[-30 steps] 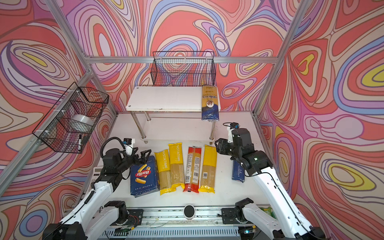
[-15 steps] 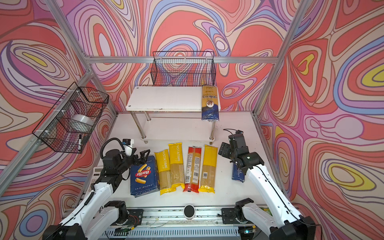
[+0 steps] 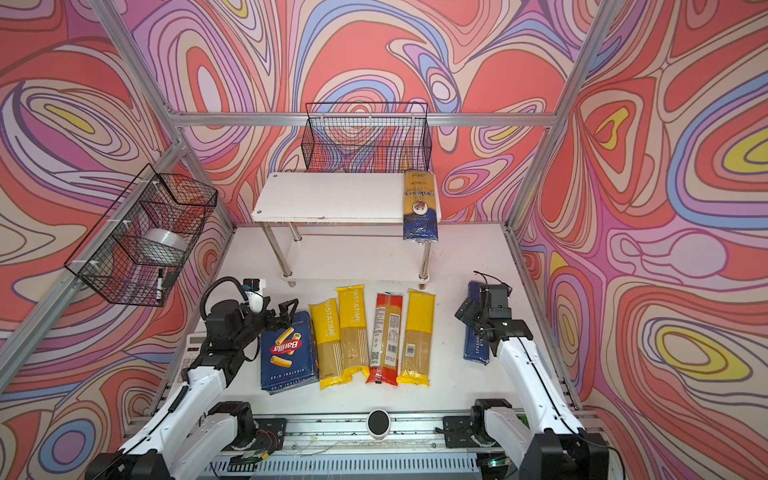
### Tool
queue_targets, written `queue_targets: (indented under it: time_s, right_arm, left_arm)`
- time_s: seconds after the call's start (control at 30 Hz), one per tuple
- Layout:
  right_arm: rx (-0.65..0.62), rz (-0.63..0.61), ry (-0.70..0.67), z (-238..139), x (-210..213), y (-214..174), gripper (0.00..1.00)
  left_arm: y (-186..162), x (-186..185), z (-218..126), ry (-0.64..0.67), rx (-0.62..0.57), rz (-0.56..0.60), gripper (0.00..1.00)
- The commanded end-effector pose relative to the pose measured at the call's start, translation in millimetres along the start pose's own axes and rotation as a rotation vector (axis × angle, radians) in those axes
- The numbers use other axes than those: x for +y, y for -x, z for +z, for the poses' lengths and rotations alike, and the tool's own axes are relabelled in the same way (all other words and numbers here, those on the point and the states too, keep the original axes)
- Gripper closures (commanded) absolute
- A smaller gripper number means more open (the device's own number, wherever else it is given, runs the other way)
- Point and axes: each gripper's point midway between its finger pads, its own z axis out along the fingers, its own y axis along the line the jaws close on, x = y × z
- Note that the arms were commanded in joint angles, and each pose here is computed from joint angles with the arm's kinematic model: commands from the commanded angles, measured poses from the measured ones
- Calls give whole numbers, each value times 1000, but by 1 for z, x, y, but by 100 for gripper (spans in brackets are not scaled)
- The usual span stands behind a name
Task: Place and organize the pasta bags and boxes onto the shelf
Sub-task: 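Lower the open right gripper onto the blue Barilla spaghetti box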
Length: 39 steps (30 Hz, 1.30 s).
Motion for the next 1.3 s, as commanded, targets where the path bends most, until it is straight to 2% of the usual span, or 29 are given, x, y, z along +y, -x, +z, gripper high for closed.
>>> queue_targets:
  time_s: [0.0,0.17,0.3,0.47,0.77,1.0,1.27]
  right_arm:
    - [-26,27,37,7,1,13,8]
    - [22,60,17,28,-8,17,8]
    - [31,4,18,34,-4,22,7]
    - [-2,-37,-7,28,-5,36,7]
    - [20,-51,-35,43,-14,42,7]
    - [42,-25,34,54,-10,38,7]
    - [87,-25,55,68,-11,24,7]
  left_arm:
    - [1,3,0,10,-10,-2,0]
    - [1,0,0,-6,-11,2,0]
    - [1,6,6,22,14,-14,0]
    - [-2,1,14,-21,58,-18,0]
    - [-1,-3,10,-38,39,-8,0]
    - [-2,-10,15,-85,65,-1,0]
    - [-2,-10,14,-86,62,2,0]
